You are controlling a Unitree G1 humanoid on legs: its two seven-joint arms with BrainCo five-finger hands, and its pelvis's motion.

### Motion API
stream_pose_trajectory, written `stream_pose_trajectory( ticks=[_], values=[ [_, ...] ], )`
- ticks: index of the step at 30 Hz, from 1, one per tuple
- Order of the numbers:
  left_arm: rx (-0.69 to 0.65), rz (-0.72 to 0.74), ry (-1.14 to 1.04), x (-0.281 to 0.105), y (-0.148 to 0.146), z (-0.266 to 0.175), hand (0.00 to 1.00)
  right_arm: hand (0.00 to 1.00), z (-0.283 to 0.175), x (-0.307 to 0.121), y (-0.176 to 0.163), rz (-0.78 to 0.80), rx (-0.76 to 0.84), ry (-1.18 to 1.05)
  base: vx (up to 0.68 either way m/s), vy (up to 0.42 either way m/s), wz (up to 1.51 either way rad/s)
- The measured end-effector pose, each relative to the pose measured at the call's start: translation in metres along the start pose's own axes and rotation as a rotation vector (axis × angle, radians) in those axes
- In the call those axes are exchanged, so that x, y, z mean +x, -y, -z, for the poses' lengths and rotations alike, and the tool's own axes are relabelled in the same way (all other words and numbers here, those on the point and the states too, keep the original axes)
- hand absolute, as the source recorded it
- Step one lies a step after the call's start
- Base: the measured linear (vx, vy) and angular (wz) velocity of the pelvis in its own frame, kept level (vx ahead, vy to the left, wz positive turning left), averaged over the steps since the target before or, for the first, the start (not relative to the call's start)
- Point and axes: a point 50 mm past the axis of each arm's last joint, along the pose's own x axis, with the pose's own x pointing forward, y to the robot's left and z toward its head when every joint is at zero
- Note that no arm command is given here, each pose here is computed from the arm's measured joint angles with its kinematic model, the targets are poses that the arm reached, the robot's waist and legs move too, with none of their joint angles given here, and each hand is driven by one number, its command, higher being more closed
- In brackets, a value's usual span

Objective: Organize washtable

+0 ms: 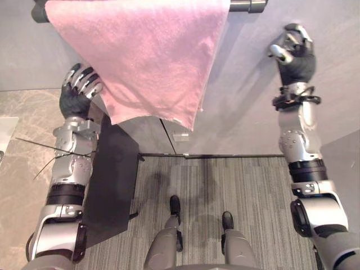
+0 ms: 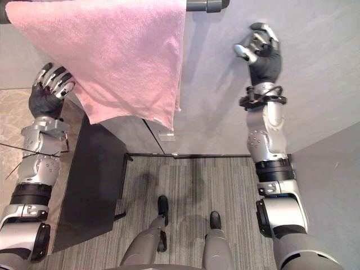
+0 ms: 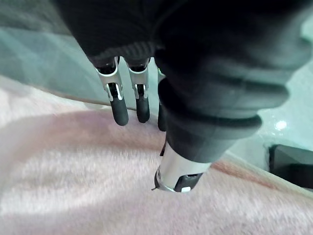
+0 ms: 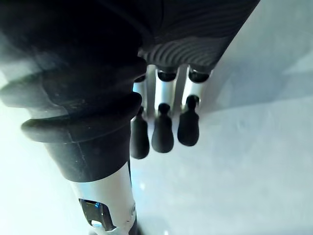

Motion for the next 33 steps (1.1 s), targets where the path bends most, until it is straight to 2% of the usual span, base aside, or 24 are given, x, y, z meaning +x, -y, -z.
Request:
stream_pose_trajectory(
  ticks=[6, 10, 13, 17, 18, 21, 25, 28, 31, 33],
  values=[
    [-0.025, -0.157, -0.040, -0.032, -0.041, 0.014, 0.00, 0.00, 0.012, -0.040, 0.051, 0.186, -0.019, -0.068, 0.07, -0.046, 0.02],
    [-0.058, -0.228, -0.079, -0.060, -0.058, 0.029, 0.00, 0.00, 0.013, -0.073, 0.082, 0.312, -0.078, -0.110, 0.05, -0.037, 0.07],
    [-0.103, -0.259, -0.089, -0.082, -0.064, 0.038, 0.00, 0.00, 0.005, -0.118, 0.119, 0.494, -0.205, -0.149, 0.05, -0.028, 0.11],
    [-0.156, -0.416, -0.105, -0.116, -0.080, 0.052, 0.00, 0.00, -0.023, -0.196, 0.159, 0.809, -0.351, -0.147, 0.07, -0.036, -0.09],
    [-0.166, -0.512, -0.098, -0.129, -0.085, 0.055, 0.00, 0.00, -0.035, -0.226, 0.162, 0.912, -0.380, -0.128, 0.09, -0.049, -0.05],
    [-0.126, -0.664, -0.122, -0.163, -0.094, 0.059, 0.00, 0.00, -0.048, -0.276, 0.155, 1.068, -0.422, -0.130, 0.10, -0.073, -0.11],
    [-0.110, -0.742, -0.192, -0.193, -0.091, 0.073, 0.00, 0.00, -0.035, -0.321, 0.147, 1.237, -0.388, -0.187, 0.05, -0.049, -0.10],
    [-0.145, -0.756, -0.301, -0.217, -0.072, 0.099, 0.00, 0.00, -0.003, -0.353, 0.142, 1.364, -0.278, -0.307, 0.00, -0.010, -0.19],
    [-0.208, -0.779, -0.528, -0.246, -0.051, 0.143, 0.00, 0.00, 0.017, -0.374, 0.141, 1.430, -0.236, -0.410, -0.06, -0.001, -0.06],
    [-0.242, -0.786, -0.749, -0.276, -0.038, 0.176, 0.00, 0.00, 0.041, -0.399, 0.136, 1.483, -0.200, -0.562, -0.03, 0.015, -0.11]
  ],
)
